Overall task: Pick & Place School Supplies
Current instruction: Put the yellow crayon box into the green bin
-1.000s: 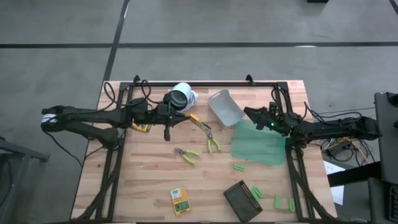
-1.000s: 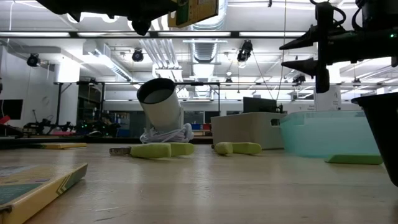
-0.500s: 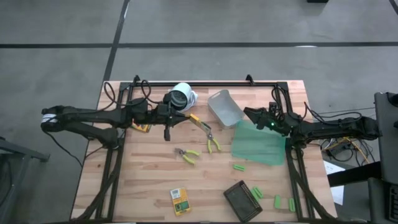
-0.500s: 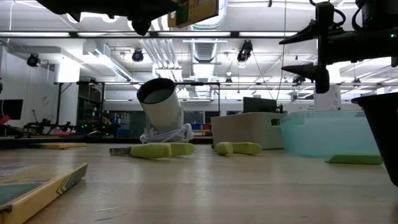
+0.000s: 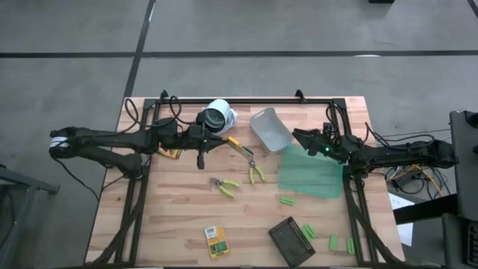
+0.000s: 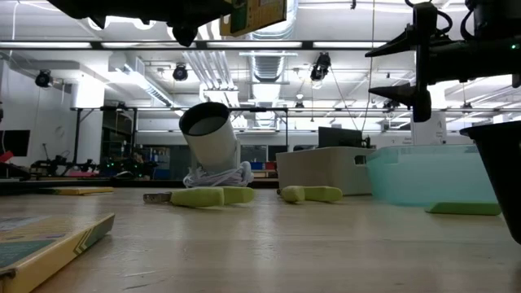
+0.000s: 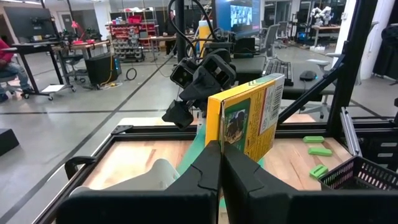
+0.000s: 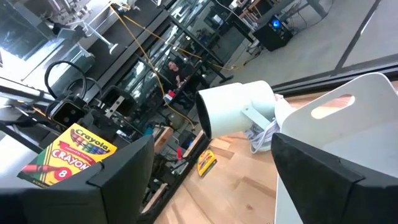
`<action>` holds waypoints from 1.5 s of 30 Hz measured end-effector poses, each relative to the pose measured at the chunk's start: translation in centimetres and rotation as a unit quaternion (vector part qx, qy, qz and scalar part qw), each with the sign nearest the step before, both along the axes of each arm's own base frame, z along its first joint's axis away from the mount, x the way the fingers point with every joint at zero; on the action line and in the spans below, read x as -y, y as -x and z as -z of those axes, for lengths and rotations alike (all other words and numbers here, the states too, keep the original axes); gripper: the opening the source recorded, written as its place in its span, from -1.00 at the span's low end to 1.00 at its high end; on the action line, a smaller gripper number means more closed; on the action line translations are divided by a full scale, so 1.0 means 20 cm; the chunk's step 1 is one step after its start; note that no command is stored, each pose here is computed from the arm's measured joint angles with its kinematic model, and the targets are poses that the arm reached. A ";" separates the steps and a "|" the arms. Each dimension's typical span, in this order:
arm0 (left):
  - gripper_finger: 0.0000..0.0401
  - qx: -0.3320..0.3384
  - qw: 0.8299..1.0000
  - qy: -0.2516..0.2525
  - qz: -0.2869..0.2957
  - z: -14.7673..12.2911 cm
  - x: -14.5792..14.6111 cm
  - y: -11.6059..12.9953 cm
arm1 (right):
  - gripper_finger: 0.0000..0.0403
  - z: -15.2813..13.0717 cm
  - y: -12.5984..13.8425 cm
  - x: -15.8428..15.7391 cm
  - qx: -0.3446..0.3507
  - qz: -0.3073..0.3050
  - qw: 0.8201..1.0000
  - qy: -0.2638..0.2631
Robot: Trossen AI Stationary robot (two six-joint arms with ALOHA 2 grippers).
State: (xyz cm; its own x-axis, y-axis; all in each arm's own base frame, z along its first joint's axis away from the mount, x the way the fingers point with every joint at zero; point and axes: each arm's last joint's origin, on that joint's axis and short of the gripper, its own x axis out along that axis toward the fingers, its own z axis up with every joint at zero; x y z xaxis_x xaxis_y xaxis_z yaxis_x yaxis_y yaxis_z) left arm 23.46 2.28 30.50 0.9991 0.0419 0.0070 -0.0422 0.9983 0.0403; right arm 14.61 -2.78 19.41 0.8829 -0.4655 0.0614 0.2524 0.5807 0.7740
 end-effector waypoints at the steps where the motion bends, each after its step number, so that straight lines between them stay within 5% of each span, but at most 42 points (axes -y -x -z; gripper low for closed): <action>1: -0.98 0.000 1.000 0.002 0.000 0.00 0.00 0.00 | 0.57 0.00 0.00 0.00 0.000 0.000 1.000 0.000; 16: -0.98 0.000 1.000 0.008 -0.006 0.00 0.00 0.00 | 0.57 0.00 0.00 0.00 0.004 0.001 1.000 -0.007; 28: -0.98 -0.001 1.000 0.004 -0.007 0.00 0.00 0.00 | 0.51 -0.04 -0.02 0.00 -0.037 0.007 0.996 0.087; 45: -0.98 -0.018 1.000 0.007 -0.013 0.02 -0.01 0.00 | 0.43 -0.27 -0.36 0.03 -0.068 -0.024 0.991 0.110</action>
